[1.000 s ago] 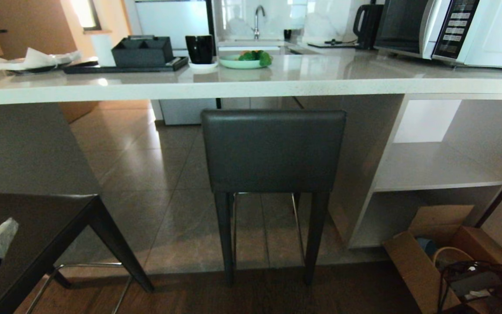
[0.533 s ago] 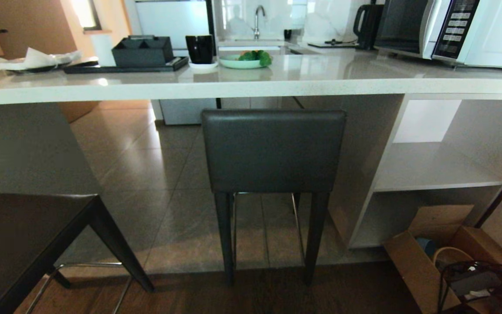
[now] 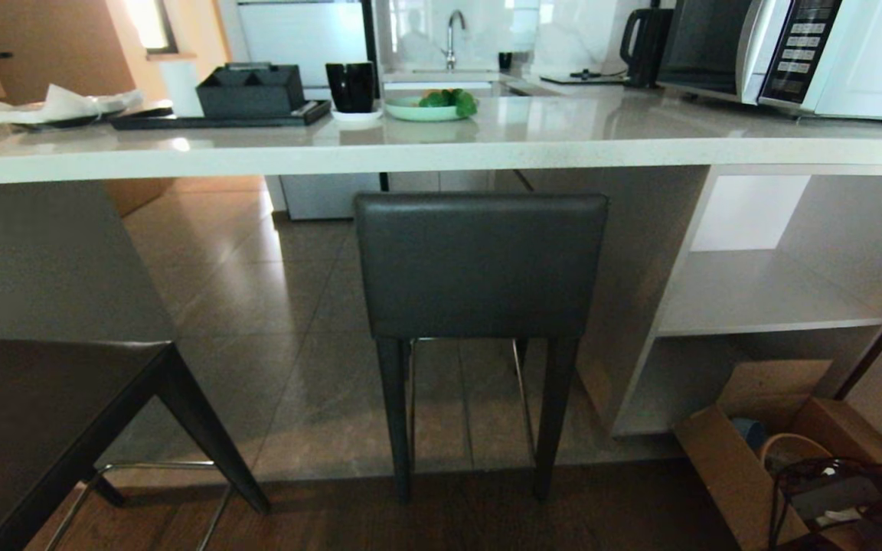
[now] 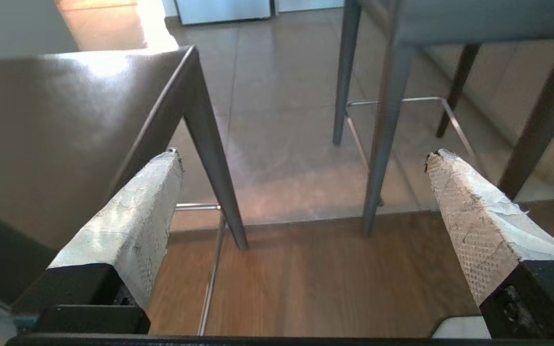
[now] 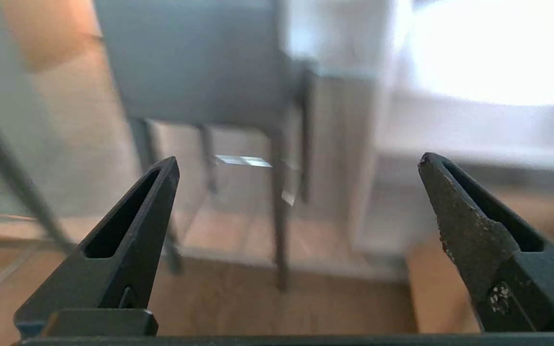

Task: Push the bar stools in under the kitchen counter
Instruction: Push the gray chair back under the dining table

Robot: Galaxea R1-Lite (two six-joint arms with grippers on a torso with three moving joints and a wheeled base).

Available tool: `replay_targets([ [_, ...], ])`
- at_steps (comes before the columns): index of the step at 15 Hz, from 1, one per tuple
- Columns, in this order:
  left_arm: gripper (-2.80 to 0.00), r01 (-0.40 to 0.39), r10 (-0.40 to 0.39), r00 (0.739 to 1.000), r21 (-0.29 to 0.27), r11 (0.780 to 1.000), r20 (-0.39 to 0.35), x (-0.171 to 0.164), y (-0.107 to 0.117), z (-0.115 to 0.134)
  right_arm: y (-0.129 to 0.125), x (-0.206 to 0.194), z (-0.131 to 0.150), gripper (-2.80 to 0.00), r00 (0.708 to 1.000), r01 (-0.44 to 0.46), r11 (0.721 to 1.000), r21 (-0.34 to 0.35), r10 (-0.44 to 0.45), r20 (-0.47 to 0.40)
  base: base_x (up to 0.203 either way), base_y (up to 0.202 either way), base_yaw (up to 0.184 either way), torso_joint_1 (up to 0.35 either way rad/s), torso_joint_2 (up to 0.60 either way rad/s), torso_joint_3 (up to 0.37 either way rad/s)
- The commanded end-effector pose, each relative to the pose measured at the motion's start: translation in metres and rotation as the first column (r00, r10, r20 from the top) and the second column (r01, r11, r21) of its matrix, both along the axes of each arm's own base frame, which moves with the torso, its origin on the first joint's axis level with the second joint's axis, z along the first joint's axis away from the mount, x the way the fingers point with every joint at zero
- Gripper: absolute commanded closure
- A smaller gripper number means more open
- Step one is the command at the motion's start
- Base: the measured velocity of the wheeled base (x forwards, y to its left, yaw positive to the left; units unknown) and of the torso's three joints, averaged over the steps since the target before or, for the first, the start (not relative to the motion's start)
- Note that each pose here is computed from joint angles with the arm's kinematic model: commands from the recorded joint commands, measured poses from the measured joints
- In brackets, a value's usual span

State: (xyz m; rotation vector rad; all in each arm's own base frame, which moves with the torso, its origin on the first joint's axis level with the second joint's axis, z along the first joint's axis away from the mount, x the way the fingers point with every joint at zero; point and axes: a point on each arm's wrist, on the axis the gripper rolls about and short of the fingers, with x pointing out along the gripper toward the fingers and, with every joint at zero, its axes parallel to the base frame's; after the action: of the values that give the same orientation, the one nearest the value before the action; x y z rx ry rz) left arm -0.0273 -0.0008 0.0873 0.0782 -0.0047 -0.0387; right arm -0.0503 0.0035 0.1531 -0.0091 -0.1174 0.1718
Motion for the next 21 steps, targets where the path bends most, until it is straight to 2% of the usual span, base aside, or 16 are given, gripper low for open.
replay_targets([
  [1, -2.80, 0.002, -0.002, 1.000, 0.004, 1.000, -0.011, 0.005, 0.000, -0.012, -0.003, 0.008, -0.037, -2.80, 0.988, 0.144, 0.989, -0.009, -0.145, -0.050, 0.000, 0.000, 0.000, 0.000, 0.00, 0.000],
  [3, -2.80, 0.001, -0.001, 1.000, 0.000, 1.000, -0.009, 0.005, 0.000, -0.012, -0.004, 0.023, -0.064, -2.80, 0.980, 0.181, 0.983, -0.041, -0.184, -0.070, 0.000, 0.000, 0.000, 0.000, 0.00, 0.000],
  [5, -2.80, 0.003, -0.003, 1.000, 0.011, 1.000, -0.013, 0.005, 0.000, -0.012, -0.003, 0.028, -0.077, -2.80, 0.979, 0.172, 0.983, -0.061, -0.177, -0.101, 0.000, 0.000, 0.000, 0.000, 0.00, 0.000],
  [6, -2.80, 0.004, -0.004, 1.000, 0.025, 1.000, -0.010, 0.005, 0.000, -0.012, -0.003, 0.027, -0.080, -2.80, 0.977, 0.166, 0.984, -0.068, -0.173, -0.125, 0.000, 0.000, 0.000, 0.000, 0.00, 0.000],
  [12, -2.80, 0.000, 0.000, 1.000, 0.034, 0.999, -0.013, 0.005, 0.000, -0.012, -0.003, 0.027, -0.078, -2.80, 0.982, 0.145, 0.985, -0.094, -0.155, -0.107, 0.000, 0.000, 0.000, 0.000, 0.00, 0.000],
  [14, -2.80, 0.002, -0.001, 1.000, 0.064, 0.998, -0.011, 0.005, 0.000, -0.012, -0.002, 0.028, -0.079, -2.80, 0.984, 0.129, 0.985, -0.110, -0.141, -0.107, 0.000, 0.000, 0.000, 0.000, 0.00, 0.000],
  [15, -2.80, 0.002, -0.001, 1.000, 0.064, 0.998, -0.011, 0.005, 0.000, -0.012, -0.003, 0.028, -0.079, -2.80, 0.983, 0.140, 0.982, -0.128, -0.153, -0.105, 0.000, 0.000, 0.000, 0.000, 0.00, 0.000],
  [18, -2.80, -0.002, 0.002, 1.000, 0.022, 1.000, -0.013, 0.005, 0.000, -0.012, -0.003, 0.027, -0.079, -2.80, 0.981, 0.149, 0.983, -0.106, -0.160, -0.108, 0.000, 0.000, 0.000, 0.000, 0.00, 0.000],
  [19, 0.00, 0.000, 0.001, 1.000, 0.020, 1.000, -0.013, 0.005, 0.000, -0.012, -0.003, 0.027, -0.079, -2.80, 0.981, 0.151, 0.985, -0.083, -0.160, -0.113, 0.000, 0.000, 0.000, 0.000, 0.00, 0.000],
  [20, 0.00, 0.000, 0.001, 1.000, 0.020, 1.000, -0.013, 0.005, 0.000, -0.012, -0.003, 0.027, -0.079, -1.97, 0.980, 0.154, 0.986, -0.056, -0.160, -0.119, 0.000, 0.000, 0.000, 0.000, 0.00, 0.000],
  [21, 0.00, -0.002, 0.002, 1.000, 0.015, 1.000, -0.010, 0.005, 0.000, -0.012, -0.003, 0.027, -0.079, 0.00, 0.980, 0.155, 0.987, -0.051, -0.161, -0.121, 0.000, 0.000, 0.000, 0.000, 0.00, 0.000],
])
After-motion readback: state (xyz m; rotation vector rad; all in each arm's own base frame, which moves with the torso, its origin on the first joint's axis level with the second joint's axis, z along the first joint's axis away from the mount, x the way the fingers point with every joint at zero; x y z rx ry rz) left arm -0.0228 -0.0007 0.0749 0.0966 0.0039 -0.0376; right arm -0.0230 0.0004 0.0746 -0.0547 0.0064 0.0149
